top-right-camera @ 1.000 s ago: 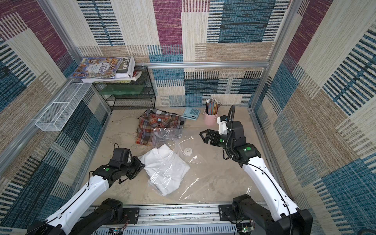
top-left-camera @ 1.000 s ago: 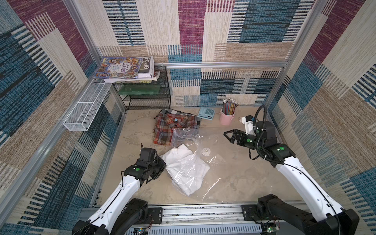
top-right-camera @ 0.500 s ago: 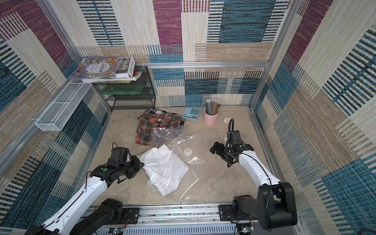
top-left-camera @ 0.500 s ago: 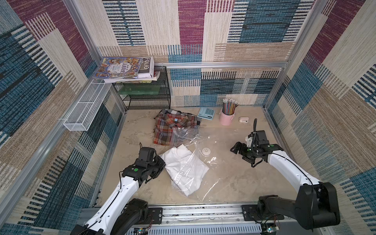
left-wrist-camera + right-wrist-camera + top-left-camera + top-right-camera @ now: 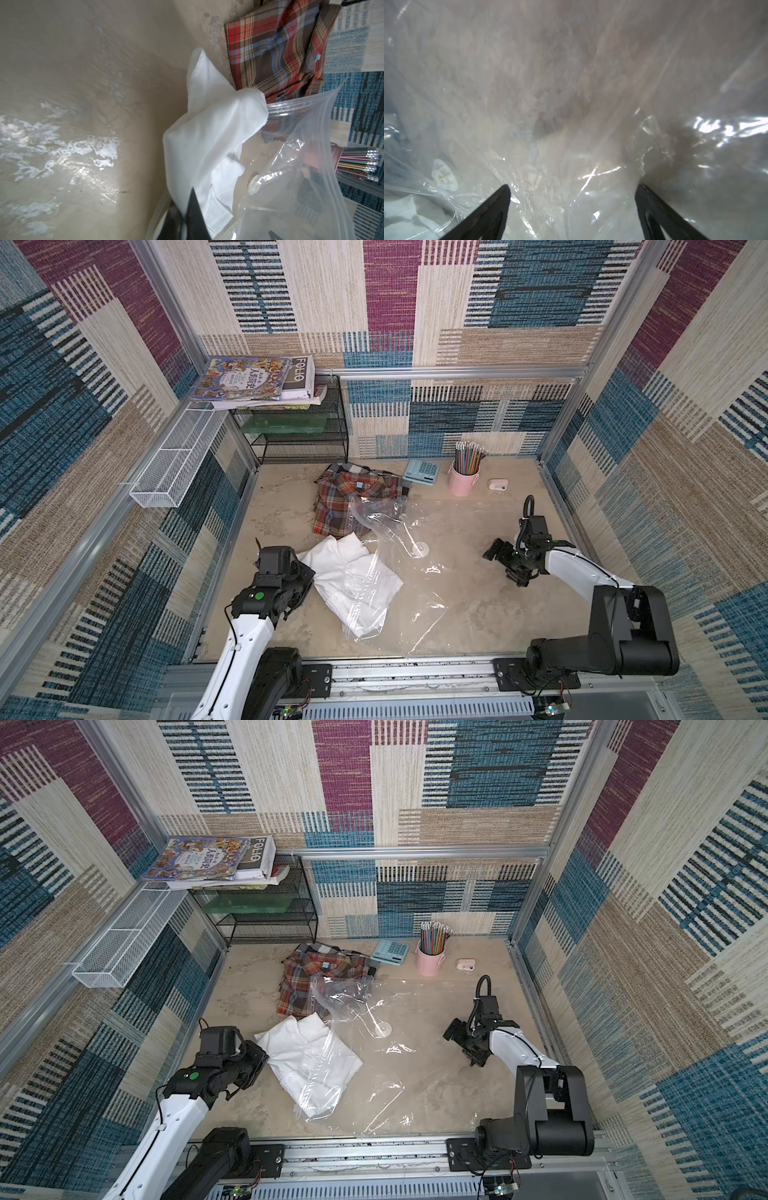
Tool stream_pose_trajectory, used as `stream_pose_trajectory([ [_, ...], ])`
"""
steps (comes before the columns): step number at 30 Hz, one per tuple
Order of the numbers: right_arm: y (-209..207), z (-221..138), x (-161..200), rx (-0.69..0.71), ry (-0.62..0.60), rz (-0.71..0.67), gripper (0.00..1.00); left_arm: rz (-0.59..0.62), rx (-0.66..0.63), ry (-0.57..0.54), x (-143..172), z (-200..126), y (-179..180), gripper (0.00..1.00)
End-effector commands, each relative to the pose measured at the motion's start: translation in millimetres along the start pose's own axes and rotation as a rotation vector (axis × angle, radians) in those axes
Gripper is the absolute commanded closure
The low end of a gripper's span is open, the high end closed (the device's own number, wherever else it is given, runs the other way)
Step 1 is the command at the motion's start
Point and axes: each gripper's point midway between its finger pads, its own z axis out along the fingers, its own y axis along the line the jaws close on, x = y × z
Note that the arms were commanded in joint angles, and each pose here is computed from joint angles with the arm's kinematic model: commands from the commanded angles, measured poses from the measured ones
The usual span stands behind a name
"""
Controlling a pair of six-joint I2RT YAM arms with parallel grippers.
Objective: Take the shirt out of the vacuum bag
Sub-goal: Take out the shirt from the vacuum bag, then place the shirt at the center of the board.
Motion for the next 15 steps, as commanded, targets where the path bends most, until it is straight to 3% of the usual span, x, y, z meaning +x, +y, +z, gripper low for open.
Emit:
stream_pose_trajectory([
  [1, -19, 6, -4, 0.051, -0.007, 0.043, 0.04, 0.000, -0.031, -0.040, -16, -4, 8, 1.00],
  [7, -34, 9, -16, 0.066, -0.022, 0.108, 0.04, -0.053, -0.068, -0.115, -53, -13, 18, 1.00],
  [15, -44, 5, -32, 0.057, -0.042, 0.147, 0.04, -0.033, -0.189, -0.221, -83, -27, 37, 1.00],
])
